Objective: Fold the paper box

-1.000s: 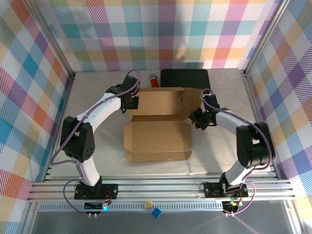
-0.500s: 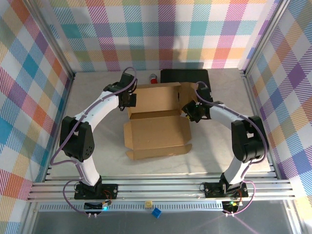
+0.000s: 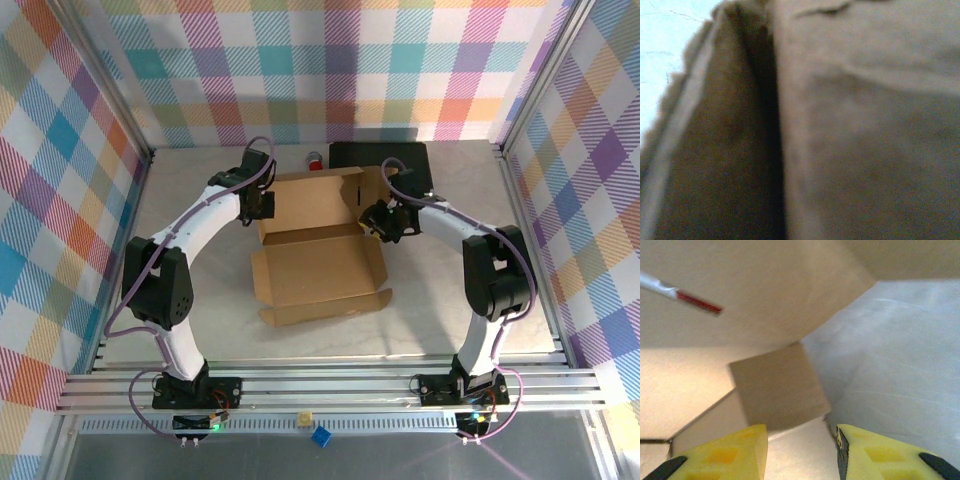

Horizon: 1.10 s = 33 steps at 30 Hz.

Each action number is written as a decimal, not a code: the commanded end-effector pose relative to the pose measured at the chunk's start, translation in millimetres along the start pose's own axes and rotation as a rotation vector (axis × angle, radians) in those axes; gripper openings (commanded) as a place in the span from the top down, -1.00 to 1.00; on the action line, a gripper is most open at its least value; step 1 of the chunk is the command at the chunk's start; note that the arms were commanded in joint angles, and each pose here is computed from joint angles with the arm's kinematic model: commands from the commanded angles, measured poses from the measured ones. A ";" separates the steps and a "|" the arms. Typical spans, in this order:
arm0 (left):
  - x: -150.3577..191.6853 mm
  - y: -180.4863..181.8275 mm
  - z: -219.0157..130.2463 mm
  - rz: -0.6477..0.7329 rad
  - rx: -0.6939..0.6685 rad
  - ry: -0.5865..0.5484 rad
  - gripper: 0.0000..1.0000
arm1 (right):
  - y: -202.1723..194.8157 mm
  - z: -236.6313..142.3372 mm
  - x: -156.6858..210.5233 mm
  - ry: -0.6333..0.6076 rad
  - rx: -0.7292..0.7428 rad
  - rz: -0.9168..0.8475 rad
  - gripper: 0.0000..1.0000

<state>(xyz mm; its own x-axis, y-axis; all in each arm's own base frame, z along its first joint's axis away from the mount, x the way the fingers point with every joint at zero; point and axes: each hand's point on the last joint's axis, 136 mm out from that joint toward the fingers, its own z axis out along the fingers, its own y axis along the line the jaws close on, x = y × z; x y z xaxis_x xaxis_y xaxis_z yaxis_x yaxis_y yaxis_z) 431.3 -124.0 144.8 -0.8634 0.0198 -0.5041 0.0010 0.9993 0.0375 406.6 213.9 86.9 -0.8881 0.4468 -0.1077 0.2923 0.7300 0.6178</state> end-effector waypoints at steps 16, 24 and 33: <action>-28.0 6.5 -15.4 -0.150 0.192 -0.005 1.00 | 82.5 -129.4 -18.8 -0.079 -0.188 -0.267 0.04; -45.6 9.8 -24.0 -0.302 0.331 -0.013 1.00 | 11.8 -187.4 -44.2 -0.224 -0.354 0.163 0.08; -41.8 3.1 -25.3 -0.324 0.399 0.014 1.00 | 15.6 -155.2 -72.9 -0.052 -0.529 0.315 -0.14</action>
<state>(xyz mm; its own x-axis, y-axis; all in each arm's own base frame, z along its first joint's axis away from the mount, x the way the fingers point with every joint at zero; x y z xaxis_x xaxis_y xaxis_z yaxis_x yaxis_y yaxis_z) 449.9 -115.5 168.8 -0.8732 -0.2646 -0.4092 -0.0982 0.9180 -0.3841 403.3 96.5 178.9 -0.7105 0.6931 0.1217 0.4290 0.2896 0.8556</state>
